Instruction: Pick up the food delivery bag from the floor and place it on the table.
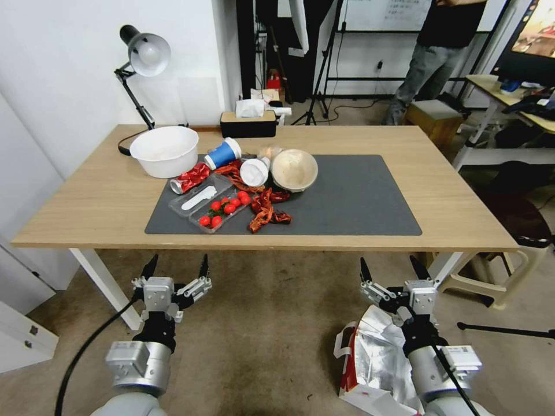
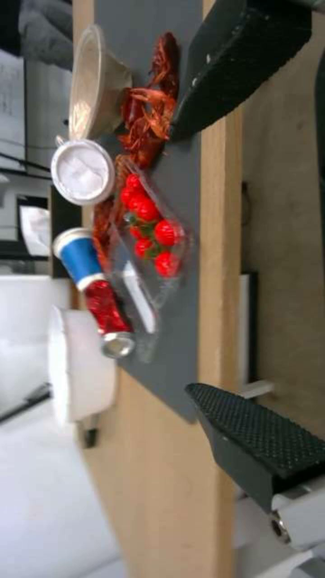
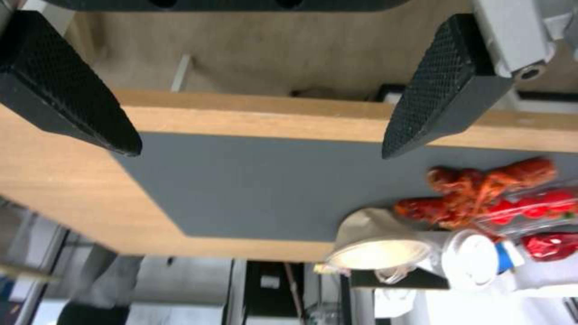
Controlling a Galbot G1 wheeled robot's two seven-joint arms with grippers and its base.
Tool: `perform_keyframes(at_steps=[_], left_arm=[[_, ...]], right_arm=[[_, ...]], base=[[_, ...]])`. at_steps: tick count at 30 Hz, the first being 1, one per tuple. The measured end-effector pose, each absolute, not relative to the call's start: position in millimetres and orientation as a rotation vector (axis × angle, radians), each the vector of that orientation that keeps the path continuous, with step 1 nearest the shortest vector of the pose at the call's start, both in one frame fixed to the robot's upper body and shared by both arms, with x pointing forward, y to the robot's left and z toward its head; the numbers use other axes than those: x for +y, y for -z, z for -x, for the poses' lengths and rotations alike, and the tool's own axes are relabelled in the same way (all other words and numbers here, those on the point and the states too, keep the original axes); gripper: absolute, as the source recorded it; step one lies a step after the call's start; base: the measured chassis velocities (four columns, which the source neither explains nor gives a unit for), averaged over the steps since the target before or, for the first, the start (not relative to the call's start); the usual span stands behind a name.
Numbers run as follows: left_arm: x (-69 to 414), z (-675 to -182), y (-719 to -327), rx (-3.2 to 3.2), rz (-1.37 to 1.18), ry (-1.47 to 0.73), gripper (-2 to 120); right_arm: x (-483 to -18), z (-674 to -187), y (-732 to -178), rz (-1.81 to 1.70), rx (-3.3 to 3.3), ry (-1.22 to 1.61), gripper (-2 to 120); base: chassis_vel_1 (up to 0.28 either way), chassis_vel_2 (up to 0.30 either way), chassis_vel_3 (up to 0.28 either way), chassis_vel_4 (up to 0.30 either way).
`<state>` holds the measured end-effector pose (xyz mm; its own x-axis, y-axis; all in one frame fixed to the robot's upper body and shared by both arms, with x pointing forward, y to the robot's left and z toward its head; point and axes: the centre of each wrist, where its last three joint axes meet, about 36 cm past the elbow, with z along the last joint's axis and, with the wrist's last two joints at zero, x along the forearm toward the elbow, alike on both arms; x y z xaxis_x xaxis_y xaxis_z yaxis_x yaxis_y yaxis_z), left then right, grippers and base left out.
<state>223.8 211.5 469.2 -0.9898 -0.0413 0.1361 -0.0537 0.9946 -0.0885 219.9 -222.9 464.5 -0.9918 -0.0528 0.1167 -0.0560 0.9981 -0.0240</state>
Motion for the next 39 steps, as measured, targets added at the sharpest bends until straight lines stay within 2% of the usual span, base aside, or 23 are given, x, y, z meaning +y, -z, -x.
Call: perform_keyframes(at_steps=[7,11,39], left_arm=[[202,-216,-501,-2.850,-0.110,-0.317,100],[196,-211,-499,-2.861,-0.092,-0.429,100],[196,-209,-500,-2.845,-0.117,-0.431,100]], right_arm=[[-223,-209,-498,-0.146,-2.902,0.034,100],[-224,-205,-498,-0.163,-2.822,0.058,100],[-223,-202,-496,-0.138,-2.832,0.053,100]], base=[[0.000,0.000,0.000,0.000],[0.000,0.000,0.000,0.000],[0.000,0.000,0.000,0.000]])
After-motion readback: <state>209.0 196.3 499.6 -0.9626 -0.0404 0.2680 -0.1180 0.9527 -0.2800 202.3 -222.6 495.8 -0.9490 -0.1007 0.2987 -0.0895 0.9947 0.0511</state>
